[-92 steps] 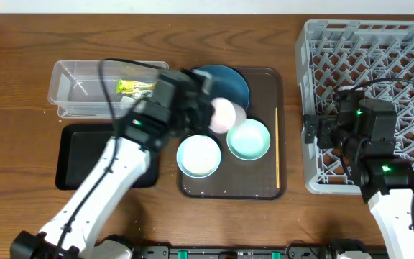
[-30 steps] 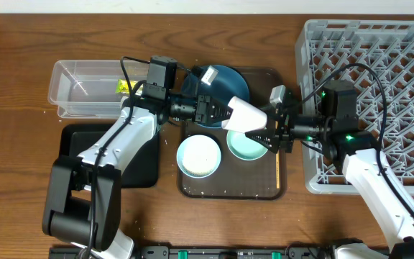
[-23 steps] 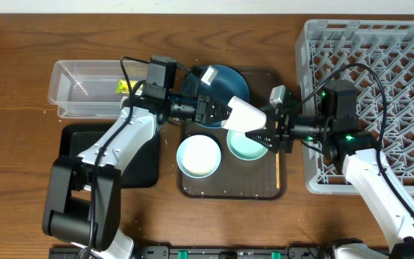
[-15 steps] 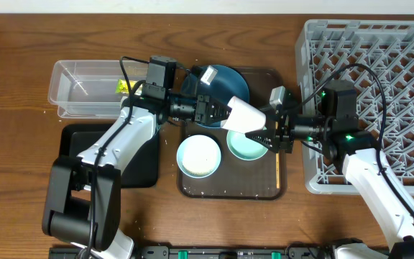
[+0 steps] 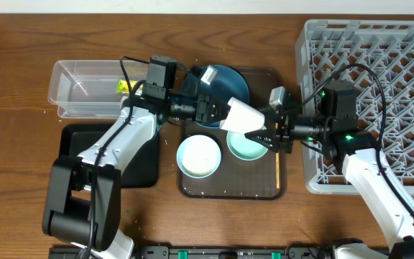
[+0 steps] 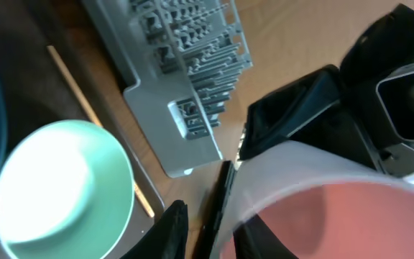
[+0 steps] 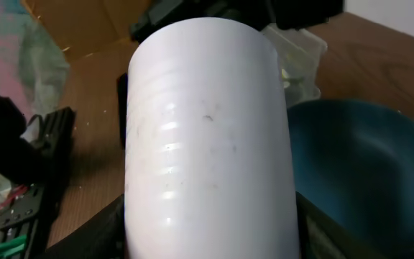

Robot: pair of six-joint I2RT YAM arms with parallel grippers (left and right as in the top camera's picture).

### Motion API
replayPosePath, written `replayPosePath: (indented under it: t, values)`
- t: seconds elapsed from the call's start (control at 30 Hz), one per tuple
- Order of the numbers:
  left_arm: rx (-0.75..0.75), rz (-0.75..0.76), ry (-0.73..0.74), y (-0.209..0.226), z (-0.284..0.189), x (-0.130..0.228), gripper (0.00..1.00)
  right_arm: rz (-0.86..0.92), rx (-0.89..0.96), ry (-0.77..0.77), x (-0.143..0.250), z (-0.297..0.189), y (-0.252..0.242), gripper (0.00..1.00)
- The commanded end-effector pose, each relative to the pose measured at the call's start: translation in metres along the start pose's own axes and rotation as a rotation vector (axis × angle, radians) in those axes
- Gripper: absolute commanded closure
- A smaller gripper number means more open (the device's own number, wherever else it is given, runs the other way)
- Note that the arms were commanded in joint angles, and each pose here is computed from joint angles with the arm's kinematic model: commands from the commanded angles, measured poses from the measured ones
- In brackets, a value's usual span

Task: Sort waste into correct bins and load items into the dishwasher rack
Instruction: 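Carry the pink cup with the right gripper into the dish rack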

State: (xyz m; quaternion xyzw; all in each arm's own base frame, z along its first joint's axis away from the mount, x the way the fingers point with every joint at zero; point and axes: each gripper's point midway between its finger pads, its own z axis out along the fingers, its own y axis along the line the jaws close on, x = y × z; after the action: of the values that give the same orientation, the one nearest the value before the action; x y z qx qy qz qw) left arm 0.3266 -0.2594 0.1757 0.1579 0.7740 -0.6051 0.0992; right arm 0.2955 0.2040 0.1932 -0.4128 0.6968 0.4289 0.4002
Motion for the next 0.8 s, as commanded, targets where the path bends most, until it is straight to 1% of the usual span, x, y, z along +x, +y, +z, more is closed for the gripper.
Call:
replayPosePath:
  t: [0.0, 0.1, 0.2, 0.27, 0.37, 0.47, 0.53, 0.6, 0.7, 0.77]
  values:
    - [-0.112, -0.007, -0.043, 0.017, -0.002, -0.008, 0.77, 0.118, 0.100, 0.030, 0.001, 0.000, -0.017, 0.74]
    - [-0.226, -0.046, -0.079, 0.039, -0.010, -0.011, 0.77, 0.196, 0.199, 0.057, 0.008, -0.003, -0.033, 0.84]
    - [-0.345, -0.073, -0.107, 0.059, -0.023, -0.011, 0.77, 0.247, 0.289, 0.074, 0.014, -0.007, -0.046, 0.88]
    - [-0.426, -0.086, -0.114, 0.068, -0.035, -0.007, 0.77, 0.275, 0.367, 0.097, 0.018, -0.013, -0.055, 0.89]
    - [-0.533, -0.048, -0.102, 0.070, -0.052, 0.002, 0.74, 0.291, 0.467, 0.137, 0.018, -0.026, -0.064, 0.91]
    - [-0.717, 0.004, -0.115, 0.070, -0.078, 0.007, 0.72, 0.359, 0.599, 0.156, 0.010, -0.049, -0.076, 0.92]
    - [-0.829, 0.016, -0.142, 0.068, -0.097, 0.008, 0.68, 0.411, 0.676, 0.162, 0.002, -0.067, -0.084, 0.94]
    - [-0.941, 0.028, -0.178, 0.065, -0.118, 0.009, 0.62, 0.447, 0.733, 0.160, -0.006, -0.084, -0.089, 0.96]
    - [-1.045, 0.049, -0.223, 0.057, -0.140, 0.008, 0.59, 0.488, 0.807, 0.156, -0.018, -0.115, -0.096, 0.96]
    - [-1.062, 0.058, -0.236, 0.052, -0.145, 0.008, 0.57, 0.532, 0.869, 0.145, -0.021, -0.136, -0.101, 0.96]
